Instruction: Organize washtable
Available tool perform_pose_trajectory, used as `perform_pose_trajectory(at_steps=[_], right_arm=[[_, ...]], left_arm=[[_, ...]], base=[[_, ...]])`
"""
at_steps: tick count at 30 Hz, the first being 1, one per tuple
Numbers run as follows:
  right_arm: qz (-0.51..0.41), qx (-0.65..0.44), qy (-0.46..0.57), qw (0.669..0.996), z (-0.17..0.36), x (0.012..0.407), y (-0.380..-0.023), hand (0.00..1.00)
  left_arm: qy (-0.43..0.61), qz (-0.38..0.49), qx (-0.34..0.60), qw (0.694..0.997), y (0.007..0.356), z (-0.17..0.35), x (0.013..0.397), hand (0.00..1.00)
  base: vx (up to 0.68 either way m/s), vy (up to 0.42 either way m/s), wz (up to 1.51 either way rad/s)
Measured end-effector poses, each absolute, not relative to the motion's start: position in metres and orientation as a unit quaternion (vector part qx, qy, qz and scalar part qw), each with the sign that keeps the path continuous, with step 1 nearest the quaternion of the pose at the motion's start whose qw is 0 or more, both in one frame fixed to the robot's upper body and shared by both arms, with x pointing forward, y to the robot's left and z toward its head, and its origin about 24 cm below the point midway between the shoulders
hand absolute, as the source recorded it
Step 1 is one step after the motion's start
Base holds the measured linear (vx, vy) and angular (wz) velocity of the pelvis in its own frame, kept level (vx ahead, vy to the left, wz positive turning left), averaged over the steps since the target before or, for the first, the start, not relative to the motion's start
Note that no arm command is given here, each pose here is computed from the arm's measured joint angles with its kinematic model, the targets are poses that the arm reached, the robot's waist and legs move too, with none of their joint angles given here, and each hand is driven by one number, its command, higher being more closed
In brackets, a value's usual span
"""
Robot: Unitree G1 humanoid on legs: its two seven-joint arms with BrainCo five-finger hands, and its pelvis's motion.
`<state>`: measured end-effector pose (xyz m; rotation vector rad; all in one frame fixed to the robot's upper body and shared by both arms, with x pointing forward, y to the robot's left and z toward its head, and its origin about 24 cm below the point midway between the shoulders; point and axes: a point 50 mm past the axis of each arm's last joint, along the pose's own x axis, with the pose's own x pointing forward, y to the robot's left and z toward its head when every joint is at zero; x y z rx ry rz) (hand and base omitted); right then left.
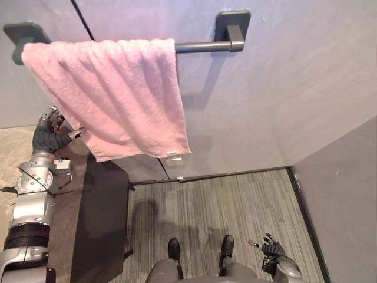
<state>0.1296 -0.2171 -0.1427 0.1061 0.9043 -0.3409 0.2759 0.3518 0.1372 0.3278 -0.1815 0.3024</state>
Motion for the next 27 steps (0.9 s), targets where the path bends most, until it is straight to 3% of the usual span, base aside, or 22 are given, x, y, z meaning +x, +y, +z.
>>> perform_pose_trajectory(at_steps=[17, 18, 27], right_arm=[[-0.154, 0.048, 0.437, 0.885, -0.143, 0.132, -0.214, 0.00], [-0.153, 0.048, 0.437, 0.885, -0.143, 0.132, -0.214, 0.00], [-0.151, 0.046, 0.438, 0.885, -0.143, 0.131, -0.213, 0.00]], left_arm=[[-0.067, 0.151, 0.162, 0.973, 0.360, 0.135, 0.278, 0.00], [-0.065, 0.147, 0.165, 0.973, 0.361, 0.135, 0.278, 1.00], [-0.075, 0.143, 0.174, 0.971, 0.362, 0.147, 0.282, 1.00]], base=[[-0.01, -0.002, -0.03], [0.00, 0.000, 0.00], [0.00, -0.002, -0.01]])
